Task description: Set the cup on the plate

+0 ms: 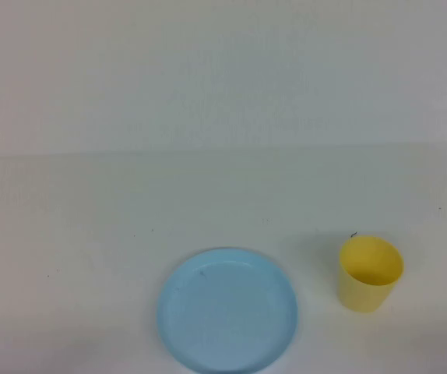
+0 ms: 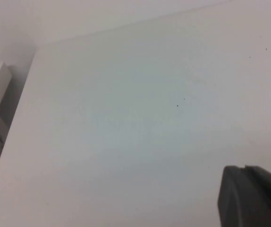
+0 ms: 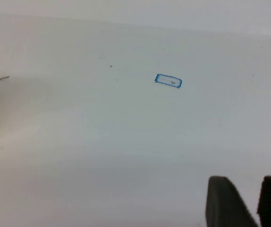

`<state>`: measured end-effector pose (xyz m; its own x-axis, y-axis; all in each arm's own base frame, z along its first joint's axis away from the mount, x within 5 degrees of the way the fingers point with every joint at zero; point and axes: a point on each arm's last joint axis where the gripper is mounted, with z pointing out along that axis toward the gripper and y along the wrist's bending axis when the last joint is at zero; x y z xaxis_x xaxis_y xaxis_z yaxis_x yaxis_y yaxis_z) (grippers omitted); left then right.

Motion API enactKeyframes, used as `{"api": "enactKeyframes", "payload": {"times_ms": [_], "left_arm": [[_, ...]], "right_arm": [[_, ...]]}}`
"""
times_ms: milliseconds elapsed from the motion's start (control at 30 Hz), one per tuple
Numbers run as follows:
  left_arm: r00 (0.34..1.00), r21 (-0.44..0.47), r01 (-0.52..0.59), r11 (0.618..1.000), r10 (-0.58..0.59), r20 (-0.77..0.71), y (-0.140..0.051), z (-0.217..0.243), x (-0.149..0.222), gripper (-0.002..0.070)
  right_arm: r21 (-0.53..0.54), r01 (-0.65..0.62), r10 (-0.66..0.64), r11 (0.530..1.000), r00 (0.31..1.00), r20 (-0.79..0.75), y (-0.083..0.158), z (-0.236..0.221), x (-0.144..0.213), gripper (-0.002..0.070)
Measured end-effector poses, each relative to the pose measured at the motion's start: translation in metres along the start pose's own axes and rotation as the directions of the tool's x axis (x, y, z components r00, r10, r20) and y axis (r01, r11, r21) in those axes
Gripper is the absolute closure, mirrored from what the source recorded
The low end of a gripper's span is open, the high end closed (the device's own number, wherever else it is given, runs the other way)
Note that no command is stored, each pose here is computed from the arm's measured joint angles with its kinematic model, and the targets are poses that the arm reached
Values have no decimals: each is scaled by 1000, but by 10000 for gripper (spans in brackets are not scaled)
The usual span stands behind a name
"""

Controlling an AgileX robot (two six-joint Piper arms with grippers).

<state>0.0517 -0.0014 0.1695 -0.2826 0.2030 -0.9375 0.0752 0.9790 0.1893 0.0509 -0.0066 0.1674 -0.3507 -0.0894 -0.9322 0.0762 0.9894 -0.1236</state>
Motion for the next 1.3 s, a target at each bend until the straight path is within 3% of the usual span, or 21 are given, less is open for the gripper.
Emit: {"api": "enactKeyframes", "payload": {"times_ms": [367,767,1000,1067,1167,1233,1300], "left_arm": [[1000,-15,-27,1000,27,6,1,0,-1,674],[969,-77,-35,996,52,243,6,-3,-22,674],[968,-78,-38,996,56,243,6,-3,-22,674],[963,-72,-4,997,23,267,6,-4,-24,674],[936,-34,138,990,-119,330,7,-5,-29,674],[905,-4,225,974,-207,371,8,-6,-33,673],[892,-7,225,974,-203,405,9,-8,-36,674]], "right_arm": [[0,0,0,1000,1000,0,0,0,0,489],[0,0,0,1000,1000,0,0,0,0,489],[0,1,-1,1000,1000,0,0,0,0,489],[4,9,-9,1000,1000,2,0,0,0,489],[9,13,-13,1000,999,30,-1,0,-2,489],[16,12,-14,1000,995,99,-1,0,-9,489],[28,12,-17,1000,979,205,-2,-2,-18,489]]}}
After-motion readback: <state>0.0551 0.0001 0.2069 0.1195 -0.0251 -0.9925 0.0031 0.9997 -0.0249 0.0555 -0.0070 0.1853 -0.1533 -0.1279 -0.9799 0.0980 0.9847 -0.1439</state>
